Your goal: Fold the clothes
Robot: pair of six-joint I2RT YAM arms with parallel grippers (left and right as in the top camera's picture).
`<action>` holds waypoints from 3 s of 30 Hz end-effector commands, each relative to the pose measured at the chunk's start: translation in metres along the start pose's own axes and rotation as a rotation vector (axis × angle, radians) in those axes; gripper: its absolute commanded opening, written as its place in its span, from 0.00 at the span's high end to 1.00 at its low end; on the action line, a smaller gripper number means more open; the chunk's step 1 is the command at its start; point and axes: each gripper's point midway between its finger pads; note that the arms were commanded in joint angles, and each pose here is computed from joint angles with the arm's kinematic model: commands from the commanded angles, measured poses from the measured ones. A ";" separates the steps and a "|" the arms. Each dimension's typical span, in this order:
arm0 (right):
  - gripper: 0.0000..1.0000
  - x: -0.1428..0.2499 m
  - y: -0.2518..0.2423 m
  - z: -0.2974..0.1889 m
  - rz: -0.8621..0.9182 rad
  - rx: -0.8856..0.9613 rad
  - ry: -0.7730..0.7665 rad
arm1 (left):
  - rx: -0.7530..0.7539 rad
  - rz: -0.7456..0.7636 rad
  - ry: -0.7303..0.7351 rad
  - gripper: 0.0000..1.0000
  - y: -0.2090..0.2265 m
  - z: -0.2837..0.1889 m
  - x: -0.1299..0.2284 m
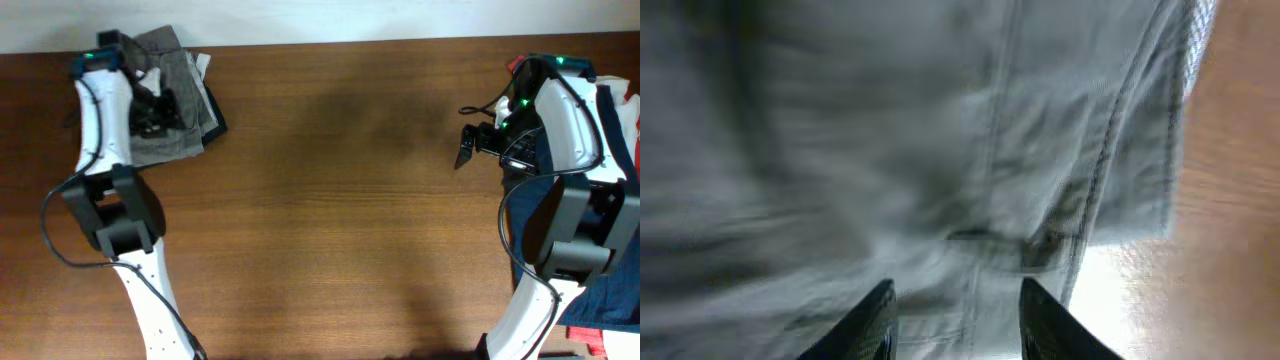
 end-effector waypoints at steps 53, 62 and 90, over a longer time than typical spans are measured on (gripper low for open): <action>0.01 0.350 0.042 -0.219 -0.589 0.046 -1.243 | -0.119 0.089 -0.638 0.01 -0.009 -0.368 0.249; 0.01 0.229 0.061 -0.135 -0.686 -0.009 -1.581 | -0.119 0.089 -0.638 0.01 -0.009 -0.368 0.249; 0.01 0.143 0.057 -0.023 -0.681 -0.003 -1.652 | -0.119 0.089 -0.638 0.01 -0.009 -0.368 0.249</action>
Point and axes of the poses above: each gripper's point midway between its finger pads, its own z axis out along the fingers, its own y axis along the line the jaws close on, x = y × z, and after that the axes turned 5 degrees about -z, right-handed
